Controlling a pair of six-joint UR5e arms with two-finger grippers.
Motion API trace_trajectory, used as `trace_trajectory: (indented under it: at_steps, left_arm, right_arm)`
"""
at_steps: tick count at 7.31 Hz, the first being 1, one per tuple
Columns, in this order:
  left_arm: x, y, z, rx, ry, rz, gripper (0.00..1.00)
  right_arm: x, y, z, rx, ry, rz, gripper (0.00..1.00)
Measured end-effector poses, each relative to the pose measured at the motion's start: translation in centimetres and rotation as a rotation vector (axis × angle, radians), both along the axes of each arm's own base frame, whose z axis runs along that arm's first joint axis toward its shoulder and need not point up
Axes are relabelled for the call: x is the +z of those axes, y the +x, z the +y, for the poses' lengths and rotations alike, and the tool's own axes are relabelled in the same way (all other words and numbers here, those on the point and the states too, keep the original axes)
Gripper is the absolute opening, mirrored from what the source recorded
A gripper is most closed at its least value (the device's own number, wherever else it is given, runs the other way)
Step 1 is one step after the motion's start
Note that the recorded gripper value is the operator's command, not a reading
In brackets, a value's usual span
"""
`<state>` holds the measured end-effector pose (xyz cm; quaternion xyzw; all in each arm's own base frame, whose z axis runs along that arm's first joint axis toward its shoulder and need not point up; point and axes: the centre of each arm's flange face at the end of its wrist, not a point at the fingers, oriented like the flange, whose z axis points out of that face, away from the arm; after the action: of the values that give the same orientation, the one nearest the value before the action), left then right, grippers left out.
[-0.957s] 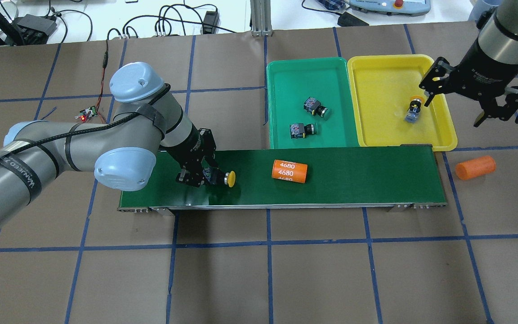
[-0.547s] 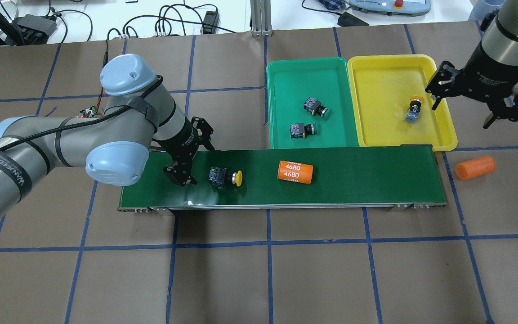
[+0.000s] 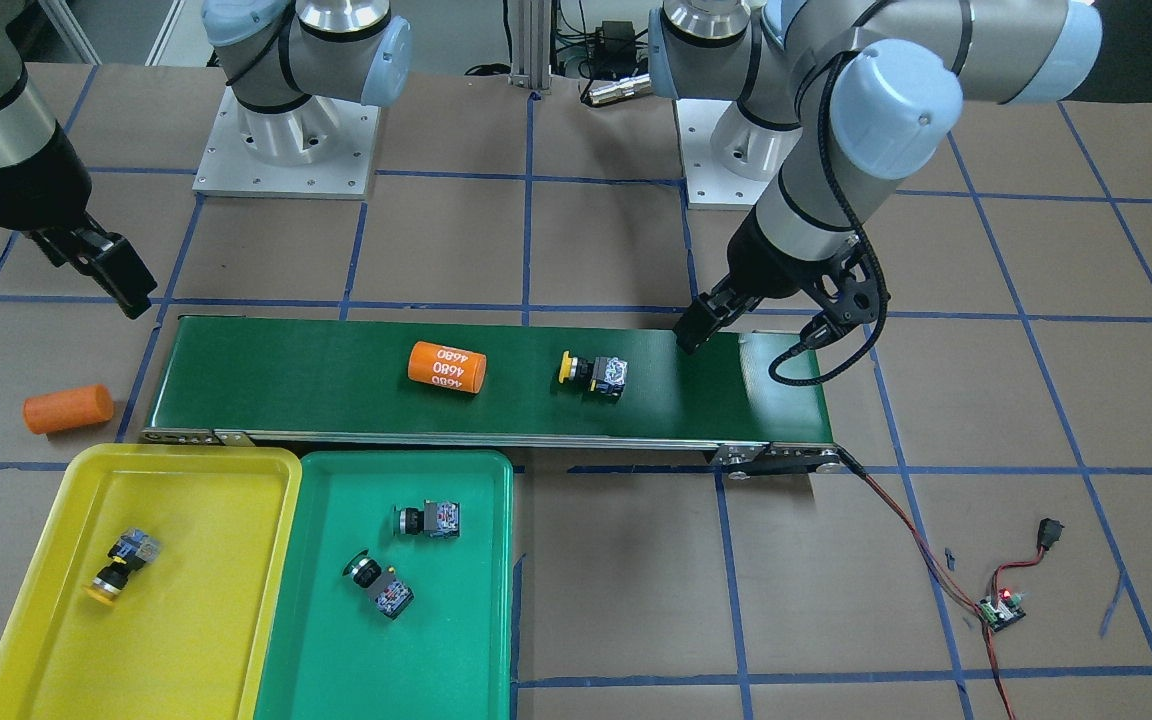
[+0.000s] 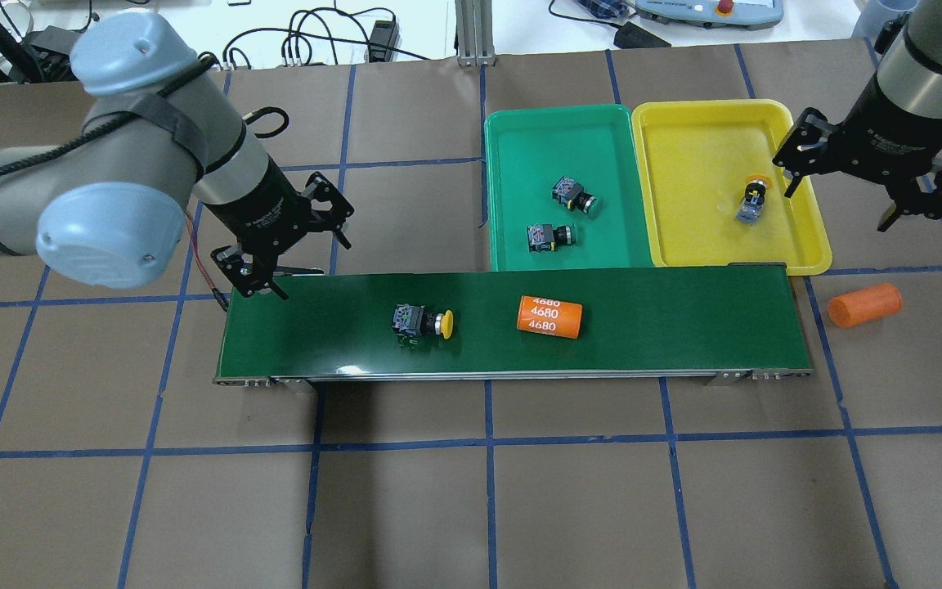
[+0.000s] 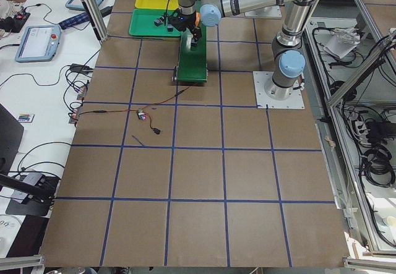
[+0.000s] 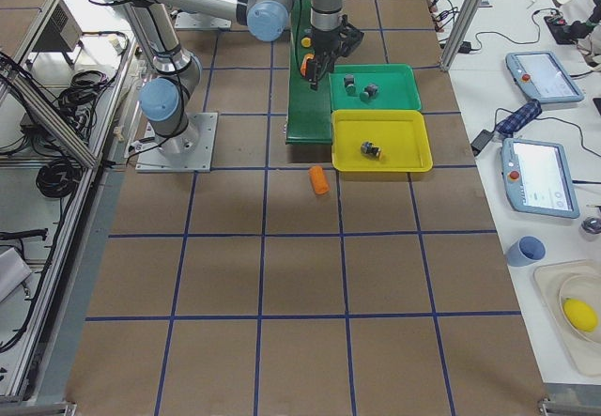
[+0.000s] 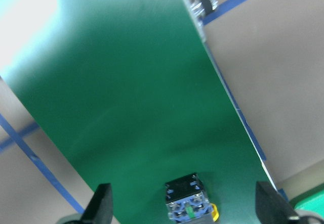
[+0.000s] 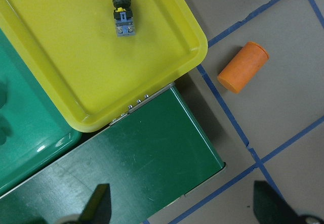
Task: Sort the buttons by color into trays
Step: 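Raise the open left gripper away from the belt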
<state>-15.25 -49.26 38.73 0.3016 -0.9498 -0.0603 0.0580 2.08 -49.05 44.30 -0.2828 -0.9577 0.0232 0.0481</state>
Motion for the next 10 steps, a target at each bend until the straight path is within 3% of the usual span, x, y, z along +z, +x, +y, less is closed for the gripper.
trace_trajectory:
  at_steps: [3, 5, 6, 10]
  left_arm:
    - [8.1, -0.1, 1.0, -0.379, -0.069, 0.016, 1.0]
    - [10.3, -1.8, 1.0, -0.62, -0.098, -0.046, 1.0]
    - [10.2, -2.0, 1.0, -0.695, -0.086, -0.087, 1.0]
    - [11.5, -2.5, 1.4, -0.739, -0.114, -0.093, 1.0]
  right_arm:
    - [0.1, 0.0, -0.1, 0.001, -0.009, 0.001, 1.0]
    - [0.1, 0.0, -0.2, 0.0, -0.01, 0.0, 1.0]
    - [0.1, 0.0, -0.2, -0.001, -0.011, -0.001, 1.0]
    - [0.2, 0.1, -0.1, -0.003, -0.014, -0.004, 1.0]
